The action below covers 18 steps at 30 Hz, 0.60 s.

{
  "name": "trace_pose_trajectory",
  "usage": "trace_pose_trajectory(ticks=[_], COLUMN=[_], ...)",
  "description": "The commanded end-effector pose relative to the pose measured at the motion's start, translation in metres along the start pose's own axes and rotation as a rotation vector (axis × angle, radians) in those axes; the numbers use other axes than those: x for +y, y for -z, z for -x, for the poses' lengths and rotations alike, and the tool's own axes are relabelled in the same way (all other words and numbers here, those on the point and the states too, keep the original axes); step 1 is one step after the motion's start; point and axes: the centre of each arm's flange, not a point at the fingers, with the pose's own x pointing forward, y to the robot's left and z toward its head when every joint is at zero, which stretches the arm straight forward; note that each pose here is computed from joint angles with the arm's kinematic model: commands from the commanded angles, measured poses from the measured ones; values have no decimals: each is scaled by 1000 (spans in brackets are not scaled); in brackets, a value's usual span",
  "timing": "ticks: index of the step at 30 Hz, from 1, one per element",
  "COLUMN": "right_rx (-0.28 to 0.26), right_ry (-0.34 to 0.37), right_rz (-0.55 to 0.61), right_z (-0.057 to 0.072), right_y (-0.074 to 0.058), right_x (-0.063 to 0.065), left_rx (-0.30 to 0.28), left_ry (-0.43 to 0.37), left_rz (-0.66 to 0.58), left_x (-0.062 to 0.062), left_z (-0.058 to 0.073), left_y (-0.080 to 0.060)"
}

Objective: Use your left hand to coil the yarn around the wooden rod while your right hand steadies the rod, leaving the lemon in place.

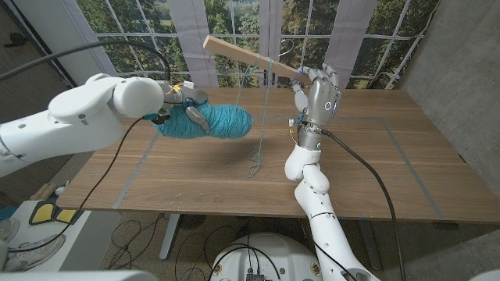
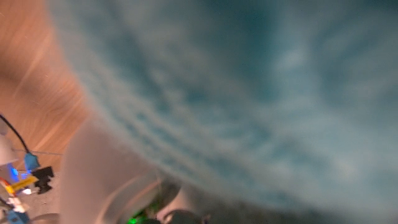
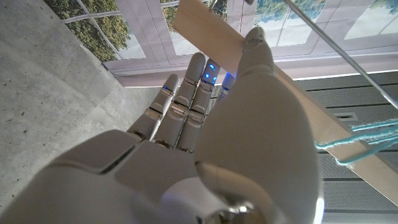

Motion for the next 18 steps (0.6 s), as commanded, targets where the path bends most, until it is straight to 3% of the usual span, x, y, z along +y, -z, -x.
trace_pose_trajectory(ticks=[1,13,18], right_rx=[48,119,156], right_ry=[3,-43,-56], right_rz=[159,256,295], right_z=[-22,-24,-24], right_y=[11,39,54], right_x=[17,34,36], left_rx=[-107,-203,-220], left_ry=[47,-23,-87], left_rz=[-107,-220,-220], left_x=[-14,5,21], left_z=[5,36,58], left_y=[-47,-97,-103])
